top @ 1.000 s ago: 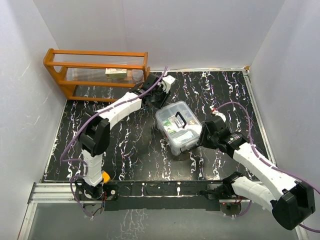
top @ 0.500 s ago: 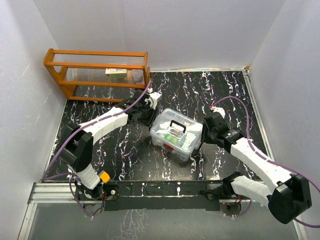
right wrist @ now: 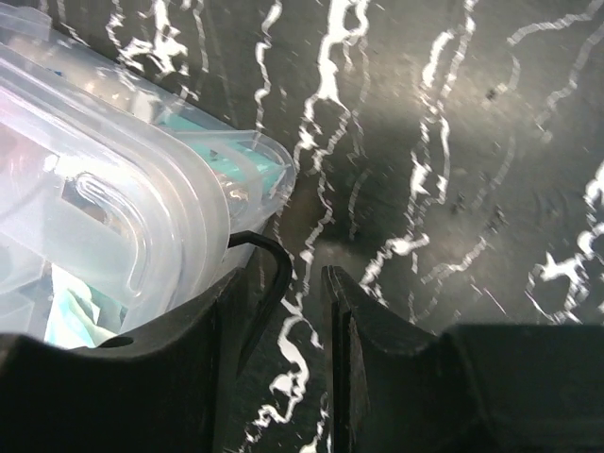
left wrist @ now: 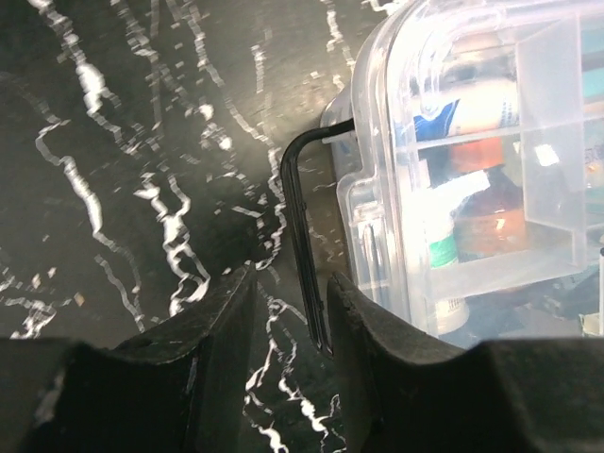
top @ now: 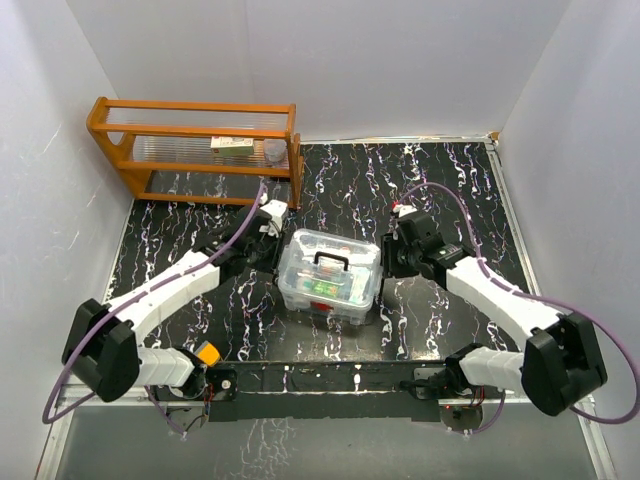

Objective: Organize the medicine kit

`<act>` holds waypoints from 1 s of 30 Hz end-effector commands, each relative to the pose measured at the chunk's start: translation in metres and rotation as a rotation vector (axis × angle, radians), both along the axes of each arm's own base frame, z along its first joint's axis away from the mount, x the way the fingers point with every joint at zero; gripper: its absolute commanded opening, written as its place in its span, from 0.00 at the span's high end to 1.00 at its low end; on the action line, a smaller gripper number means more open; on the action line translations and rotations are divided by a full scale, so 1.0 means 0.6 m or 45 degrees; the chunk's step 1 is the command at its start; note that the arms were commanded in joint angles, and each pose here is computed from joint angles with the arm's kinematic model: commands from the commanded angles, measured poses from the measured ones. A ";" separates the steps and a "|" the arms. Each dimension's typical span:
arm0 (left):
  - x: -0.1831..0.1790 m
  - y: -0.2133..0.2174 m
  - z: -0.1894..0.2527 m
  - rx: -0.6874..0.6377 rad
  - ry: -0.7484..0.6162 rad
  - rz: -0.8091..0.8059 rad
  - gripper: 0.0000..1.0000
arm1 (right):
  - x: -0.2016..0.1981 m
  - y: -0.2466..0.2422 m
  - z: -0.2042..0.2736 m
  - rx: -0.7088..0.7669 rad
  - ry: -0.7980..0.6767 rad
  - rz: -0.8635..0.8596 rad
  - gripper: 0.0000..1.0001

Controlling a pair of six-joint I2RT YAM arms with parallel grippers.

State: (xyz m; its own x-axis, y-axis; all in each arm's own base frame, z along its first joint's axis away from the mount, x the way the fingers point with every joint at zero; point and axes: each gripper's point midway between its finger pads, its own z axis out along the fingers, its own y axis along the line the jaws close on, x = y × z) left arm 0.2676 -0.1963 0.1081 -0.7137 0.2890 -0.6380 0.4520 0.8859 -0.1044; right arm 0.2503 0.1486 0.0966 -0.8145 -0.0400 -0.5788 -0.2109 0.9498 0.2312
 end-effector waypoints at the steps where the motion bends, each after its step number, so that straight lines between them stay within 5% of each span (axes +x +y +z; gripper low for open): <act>1: -0.001 -0.018 0.046 -0.138 -0.119 0.089 0.63 | 0.065 0.136 0.116 0.436 -0.231 0.219 0.63; 10: 0.016 0.070 0.092 -0.111 -0.224 0.401 0.62 | 0.093 0.065 0.107 0.262 -0.260 -0.119 0.64; 14: 0.019 0.048 0.149 -0.183 -0.245 0.334 0.40 | 0.072 -0.012 0.099 0.096 -0.250 -0.345 0.62; 17: 0.023 0.032 0.172 -0.195 -0.226 0.279 0.37 | 0.046 -0.044 0.089 0.042 -0.198 -0.423 0.62; 20: 0.022 0.008 0.184 -0.235 -0.198 0.195 0.33 | 0.023 -0.014 0.105 0.170 -0.170 -0.316 0.59; 25: 0.006 -0.045 0.195 -0.387 -0.165 -0.001 0.21 | 0.000 0.072 0.167 0.508 -0.211 -0.026 0.40; 30: -0.003 -0.056 0.175 -0.405 -0.136 -0.058 0.09 | 0.001 0.100 0.161 0.616 -0.156 0.009 0.38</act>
